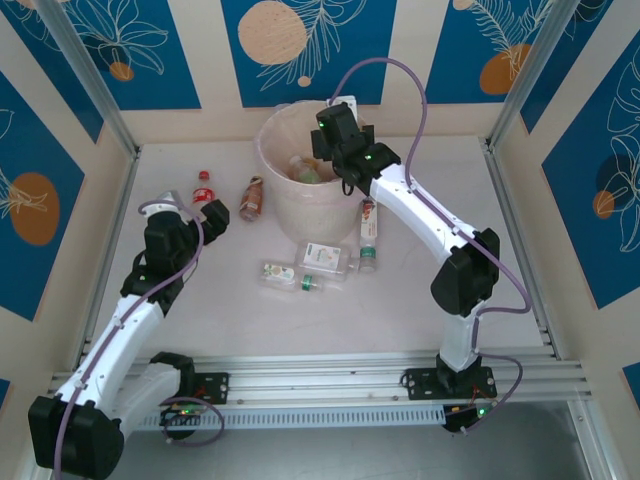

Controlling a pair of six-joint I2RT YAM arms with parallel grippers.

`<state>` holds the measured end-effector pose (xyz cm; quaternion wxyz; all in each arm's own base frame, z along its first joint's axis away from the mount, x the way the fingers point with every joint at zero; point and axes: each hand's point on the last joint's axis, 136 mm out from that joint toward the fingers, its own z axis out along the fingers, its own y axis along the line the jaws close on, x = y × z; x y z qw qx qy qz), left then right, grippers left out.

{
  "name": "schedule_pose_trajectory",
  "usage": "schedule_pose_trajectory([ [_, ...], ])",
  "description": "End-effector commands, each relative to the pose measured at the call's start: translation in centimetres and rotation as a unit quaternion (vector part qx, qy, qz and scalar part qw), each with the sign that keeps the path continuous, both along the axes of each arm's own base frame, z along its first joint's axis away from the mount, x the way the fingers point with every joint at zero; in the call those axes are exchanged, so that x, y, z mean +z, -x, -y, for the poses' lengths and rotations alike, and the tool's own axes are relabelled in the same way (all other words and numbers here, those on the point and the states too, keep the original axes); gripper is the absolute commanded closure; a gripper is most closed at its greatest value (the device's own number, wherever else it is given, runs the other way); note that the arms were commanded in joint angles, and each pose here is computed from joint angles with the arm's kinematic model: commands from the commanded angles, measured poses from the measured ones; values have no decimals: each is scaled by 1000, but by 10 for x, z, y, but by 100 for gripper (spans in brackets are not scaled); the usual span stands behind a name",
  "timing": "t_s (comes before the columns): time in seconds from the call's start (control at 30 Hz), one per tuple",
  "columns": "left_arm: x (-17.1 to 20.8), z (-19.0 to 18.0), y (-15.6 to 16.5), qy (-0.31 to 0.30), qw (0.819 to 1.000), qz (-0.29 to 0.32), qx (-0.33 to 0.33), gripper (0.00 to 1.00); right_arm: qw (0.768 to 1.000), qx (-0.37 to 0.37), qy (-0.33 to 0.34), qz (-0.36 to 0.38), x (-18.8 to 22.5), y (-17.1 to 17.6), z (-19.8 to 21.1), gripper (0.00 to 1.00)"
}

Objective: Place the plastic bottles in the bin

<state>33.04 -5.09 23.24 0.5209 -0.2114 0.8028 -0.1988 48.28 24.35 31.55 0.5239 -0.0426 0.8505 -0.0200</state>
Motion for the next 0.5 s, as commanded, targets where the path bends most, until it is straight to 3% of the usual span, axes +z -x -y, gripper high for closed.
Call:
schedule_pose_trajectory([
  [0.0, -9, -7, 0, -7, 1000, -12, 7, 0, 998, 34, -30, 46, 42, 16, -10, 8],
  [0.27, -23, -10, -5, -18, 999, -36, 8, 0, 989, 84, -98, 78, 76, 48, -16, 0],
  [0.47, -37, 0, -16, -11, 997, -68, -20, 0, 976, 116, -154, 100, 92, 74, -2, 0],
])
